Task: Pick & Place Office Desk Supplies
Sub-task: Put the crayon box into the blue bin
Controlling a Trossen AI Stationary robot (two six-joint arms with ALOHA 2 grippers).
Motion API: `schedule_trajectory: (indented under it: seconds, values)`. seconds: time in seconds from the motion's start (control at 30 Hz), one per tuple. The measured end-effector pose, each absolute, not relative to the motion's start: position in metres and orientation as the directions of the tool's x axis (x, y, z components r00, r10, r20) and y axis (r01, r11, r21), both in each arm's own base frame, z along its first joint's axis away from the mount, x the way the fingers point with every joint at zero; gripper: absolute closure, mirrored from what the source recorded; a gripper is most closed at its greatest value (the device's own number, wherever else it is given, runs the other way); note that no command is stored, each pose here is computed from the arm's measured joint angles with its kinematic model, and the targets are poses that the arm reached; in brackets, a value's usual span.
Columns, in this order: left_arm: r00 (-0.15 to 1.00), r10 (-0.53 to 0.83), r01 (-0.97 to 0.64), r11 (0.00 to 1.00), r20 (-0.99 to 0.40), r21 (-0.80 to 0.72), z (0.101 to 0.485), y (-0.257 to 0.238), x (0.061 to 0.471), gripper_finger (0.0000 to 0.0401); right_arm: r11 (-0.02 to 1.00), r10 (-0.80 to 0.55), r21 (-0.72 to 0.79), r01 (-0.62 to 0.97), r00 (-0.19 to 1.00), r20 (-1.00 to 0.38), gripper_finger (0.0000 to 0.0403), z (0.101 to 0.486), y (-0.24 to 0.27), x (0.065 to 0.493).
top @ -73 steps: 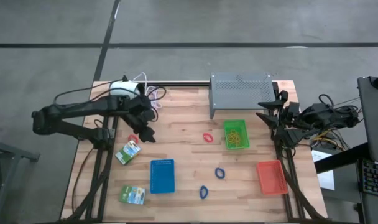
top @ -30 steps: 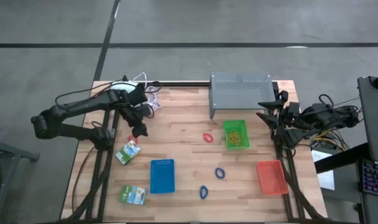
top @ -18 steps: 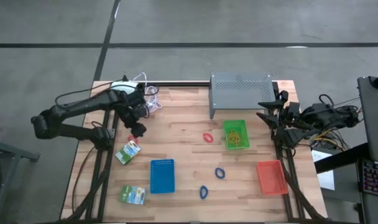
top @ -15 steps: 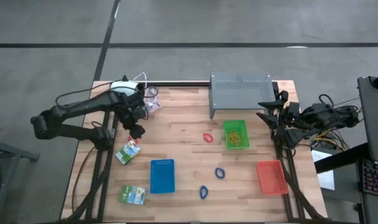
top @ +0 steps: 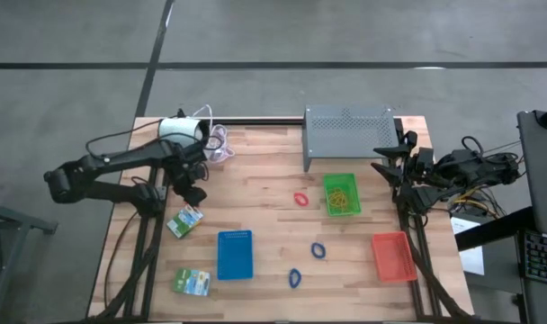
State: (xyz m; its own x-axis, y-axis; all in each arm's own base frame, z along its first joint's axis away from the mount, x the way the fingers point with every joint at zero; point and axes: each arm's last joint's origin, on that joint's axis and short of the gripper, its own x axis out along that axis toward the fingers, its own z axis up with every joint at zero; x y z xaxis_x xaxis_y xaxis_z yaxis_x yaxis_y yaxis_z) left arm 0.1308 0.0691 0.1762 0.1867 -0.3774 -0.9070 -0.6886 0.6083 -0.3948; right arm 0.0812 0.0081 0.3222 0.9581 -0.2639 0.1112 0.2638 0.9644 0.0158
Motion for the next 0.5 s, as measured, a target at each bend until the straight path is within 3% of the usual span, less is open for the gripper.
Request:
schedule_trajectory:
  seconds: [0.5]
  values:
    - [0.165, -0.348, -0.727, 0.59, -0.923, -0.352, 0.1687, 0.0703, 0.1279, 0.0191, 0.964, -0.264, 0.016, 0.264, 0.958, 0.111, 0.0204, 0.3222, 0.0081, 0.0812]
